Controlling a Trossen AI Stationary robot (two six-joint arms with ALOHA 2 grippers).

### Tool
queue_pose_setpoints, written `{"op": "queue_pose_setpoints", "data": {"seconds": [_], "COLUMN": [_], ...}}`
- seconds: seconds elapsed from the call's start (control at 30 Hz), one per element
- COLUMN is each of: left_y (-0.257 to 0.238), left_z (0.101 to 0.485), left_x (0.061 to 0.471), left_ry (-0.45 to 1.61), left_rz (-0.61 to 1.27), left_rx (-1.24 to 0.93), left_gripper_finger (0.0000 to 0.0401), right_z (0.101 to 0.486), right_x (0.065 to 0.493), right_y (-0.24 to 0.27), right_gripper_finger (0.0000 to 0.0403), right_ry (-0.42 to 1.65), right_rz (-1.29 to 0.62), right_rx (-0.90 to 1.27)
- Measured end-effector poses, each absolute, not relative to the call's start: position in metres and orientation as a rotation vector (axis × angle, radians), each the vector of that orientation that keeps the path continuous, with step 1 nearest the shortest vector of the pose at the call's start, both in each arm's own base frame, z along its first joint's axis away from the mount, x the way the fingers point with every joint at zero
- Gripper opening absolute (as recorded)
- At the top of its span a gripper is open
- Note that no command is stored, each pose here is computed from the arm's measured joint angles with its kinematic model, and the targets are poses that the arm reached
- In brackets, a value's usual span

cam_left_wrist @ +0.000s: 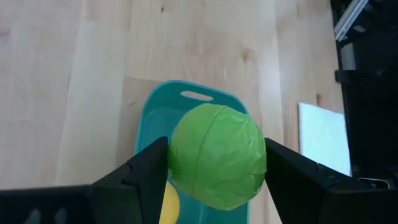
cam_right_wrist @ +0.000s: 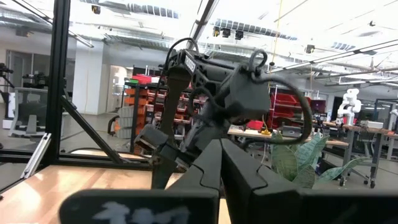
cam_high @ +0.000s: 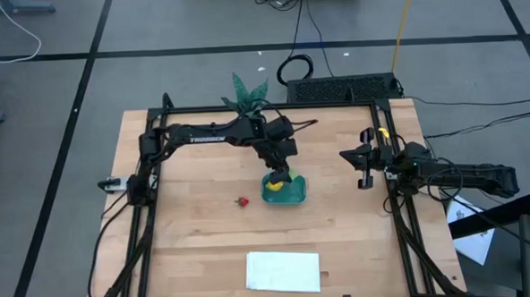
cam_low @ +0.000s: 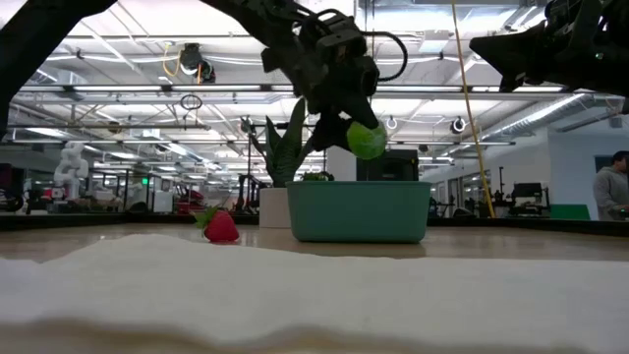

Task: Pick and placing Produce into tupperware
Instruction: Put the cabbage into the green bin

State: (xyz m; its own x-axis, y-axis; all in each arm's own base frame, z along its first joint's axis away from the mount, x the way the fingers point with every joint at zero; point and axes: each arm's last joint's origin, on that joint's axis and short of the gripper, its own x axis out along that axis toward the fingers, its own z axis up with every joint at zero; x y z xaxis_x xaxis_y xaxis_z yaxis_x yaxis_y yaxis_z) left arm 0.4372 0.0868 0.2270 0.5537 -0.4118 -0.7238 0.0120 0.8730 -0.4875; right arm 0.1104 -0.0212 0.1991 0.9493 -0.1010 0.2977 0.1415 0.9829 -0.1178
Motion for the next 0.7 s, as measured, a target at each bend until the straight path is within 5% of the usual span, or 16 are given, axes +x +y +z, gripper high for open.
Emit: {"op": "queue_pose_setpoints", "data": {"seconds": [0.7], "left_y": [0.069], "left_z": [0.207], "left_x": [0.475], "left_ry": [1.131], "left_rz": [-0.319], "left_rx": [-0.389], "left_gripper_finger": [0.0225], "right_z": [0.199], "right_x": [0.111], "right_y": [-0.021], "right_gripper_finger": [0.0000], "right_ry": [-0.293], "right_rz": [-0.124], "right_rx": [-0.139]}}
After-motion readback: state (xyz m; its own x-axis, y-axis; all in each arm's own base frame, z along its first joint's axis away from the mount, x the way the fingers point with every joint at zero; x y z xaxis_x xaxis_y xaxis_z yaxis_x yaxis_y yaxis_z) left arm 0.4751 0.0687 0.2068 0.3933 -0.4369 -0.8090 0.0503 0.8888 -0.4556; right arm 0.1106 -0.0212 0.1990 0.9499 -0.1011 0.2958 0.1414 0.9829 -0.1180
